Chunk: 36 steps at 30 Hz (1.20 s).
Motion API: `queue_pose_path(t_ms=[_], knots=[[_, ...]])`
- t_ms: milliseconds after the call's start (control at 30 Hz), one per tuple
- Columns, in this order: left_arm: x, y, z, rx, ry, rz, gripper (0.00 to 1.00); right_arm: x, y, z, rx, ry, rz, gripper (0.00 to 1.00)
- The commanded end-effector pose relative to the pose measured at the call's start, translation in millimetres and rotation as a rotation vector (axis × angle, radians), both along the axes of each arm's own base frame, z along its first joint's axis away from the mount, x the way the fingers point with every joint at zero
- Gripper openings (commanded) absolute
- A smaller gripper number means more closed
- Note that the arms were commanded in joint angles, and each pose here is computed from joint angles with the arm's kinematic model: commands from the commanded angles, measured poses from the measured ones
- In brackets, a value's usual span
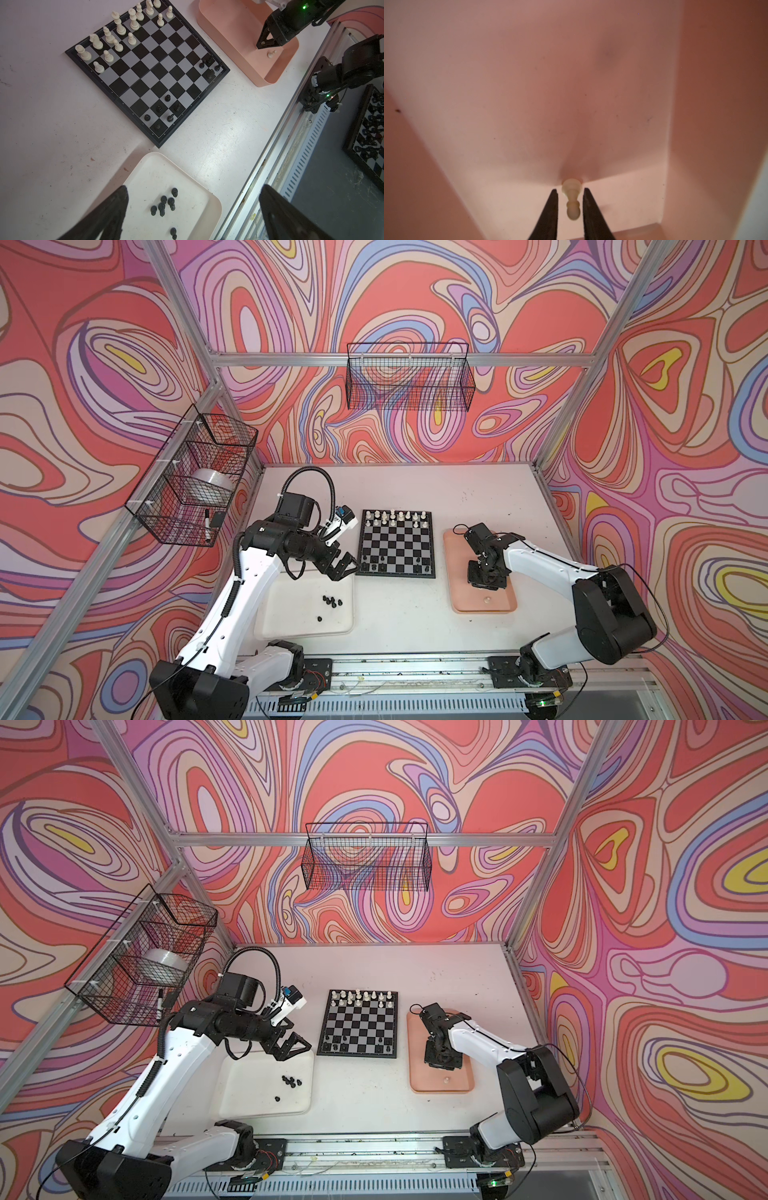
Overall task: Set up the chess pieces on the board
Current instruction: 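Close the right gripper on the cream pawn and start lifting it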
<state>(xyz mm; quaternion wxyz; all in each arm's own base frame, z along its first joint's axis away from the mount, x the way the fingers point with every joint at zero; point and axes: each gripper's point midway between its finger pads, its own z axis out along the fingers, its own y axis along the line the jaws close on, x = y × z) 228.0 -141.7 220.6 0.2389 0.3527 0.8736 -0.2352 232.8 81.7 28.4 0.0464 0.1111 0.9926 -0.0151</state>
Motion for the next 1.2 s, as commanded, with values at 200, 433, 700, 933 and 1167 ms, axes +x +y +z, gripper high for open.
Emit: queue_pose_path(t_ms=[200,433,700,933,1167], knots=[[-1.2,-4.3,2.6,-0.011,0.009,-0.021,0.99,3.0,2.8,-5.1,0.016,0.009,0.012,0.16],[-0.9,-4.7,3.8,-0.013,0.007,-0.023,0.99,5.6,3.1,-2.1,0.012,0.003,0.019,0.12],[-0.6,-4.9,4.5,-0.015,0.007,-0.021,0.99,6.6,2.9,-0.7,0.008,0.002,0.029,0.07],[-0.9,-4.3,4.3,-0.012,0.007,-0.019,0.98,9.4,6.3,1.1,0.018,0.005,0.057,0.06],[-0.2,-2.9,2.2,-0.002,0.006,-0.015,0.99,14.6,10.1,8.5,0.027,0.0,0.089,0.07]])
